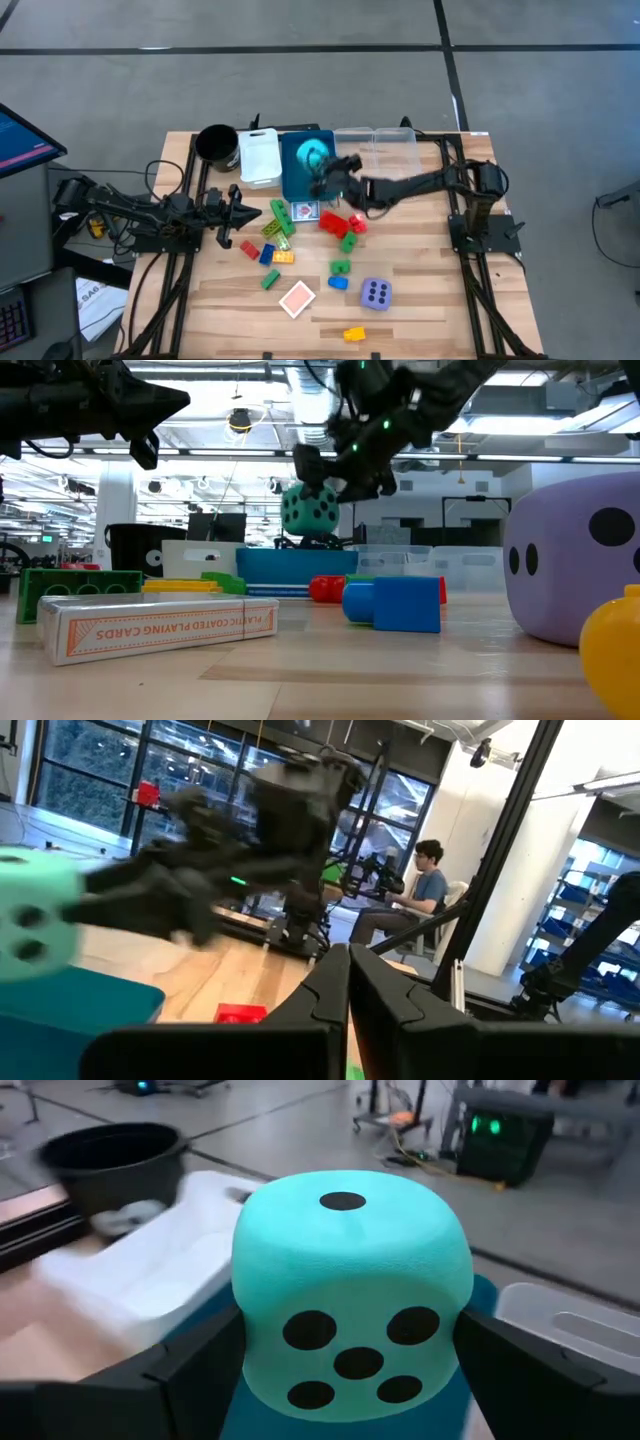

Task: Pick & Place Toys
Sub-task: Put the light blue dice into the blue bin

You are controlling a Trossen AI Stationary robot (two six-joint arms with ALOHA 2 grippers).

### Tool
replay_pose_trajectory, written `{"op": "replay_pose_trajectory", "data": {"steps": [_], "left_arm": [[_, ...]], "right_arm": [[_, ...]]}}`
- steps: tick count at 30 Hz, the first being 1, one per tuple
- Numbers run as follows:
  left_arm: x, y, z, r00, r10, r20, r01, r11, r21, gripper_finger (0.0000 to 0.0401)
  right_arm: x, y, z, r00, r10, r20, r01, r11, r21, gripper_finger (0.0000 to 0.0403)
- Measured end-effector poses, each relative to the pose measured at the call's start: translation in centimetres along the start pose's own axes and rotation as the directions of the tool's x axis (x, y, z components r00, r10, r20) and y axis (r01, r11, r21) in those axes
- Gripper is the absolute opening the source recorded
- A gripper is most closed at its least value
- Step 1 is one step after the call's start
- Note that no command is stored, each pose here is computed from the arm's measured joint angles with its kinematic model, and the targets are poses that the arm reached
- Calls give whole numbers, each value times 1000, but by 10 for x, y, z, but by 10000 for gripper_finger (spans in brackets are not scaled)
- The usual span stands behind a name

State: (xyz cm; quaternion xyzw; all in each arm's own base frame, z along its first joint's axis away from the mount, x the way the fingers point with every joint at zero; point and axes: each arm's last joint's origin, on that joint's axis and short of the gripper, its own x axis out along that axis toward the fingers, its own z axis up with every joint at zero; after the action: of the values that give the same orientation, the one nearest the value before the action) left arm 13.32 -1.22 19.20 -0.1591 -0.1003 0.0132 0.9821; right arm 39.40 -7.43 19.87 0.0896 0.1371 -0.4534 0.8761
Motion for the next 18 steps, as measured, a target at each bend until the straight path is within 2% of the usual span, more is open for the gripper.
{"op": "replay_pose_trajectory", "data": {"steps": [6, 10, 18], "left_arm": [[0, 0, 0, 1000, 0, 0, 0, 1000, -7, 3], [0, 0, 0, 1000, 0, 0, 0, 1000, -7, 3], [0, 0, 0, 1000, 0, 0, 0, 1000, -7, 3]], "right_arm": [[30, -32, 11, 998, 51, -39, -49, 996, 69, 331], [31, -32, 11, 992, 109, -58, -105, 991, 79, 332], [28, -28, 10, 991, 123, -58, -120, 991, 52, 357]]}}
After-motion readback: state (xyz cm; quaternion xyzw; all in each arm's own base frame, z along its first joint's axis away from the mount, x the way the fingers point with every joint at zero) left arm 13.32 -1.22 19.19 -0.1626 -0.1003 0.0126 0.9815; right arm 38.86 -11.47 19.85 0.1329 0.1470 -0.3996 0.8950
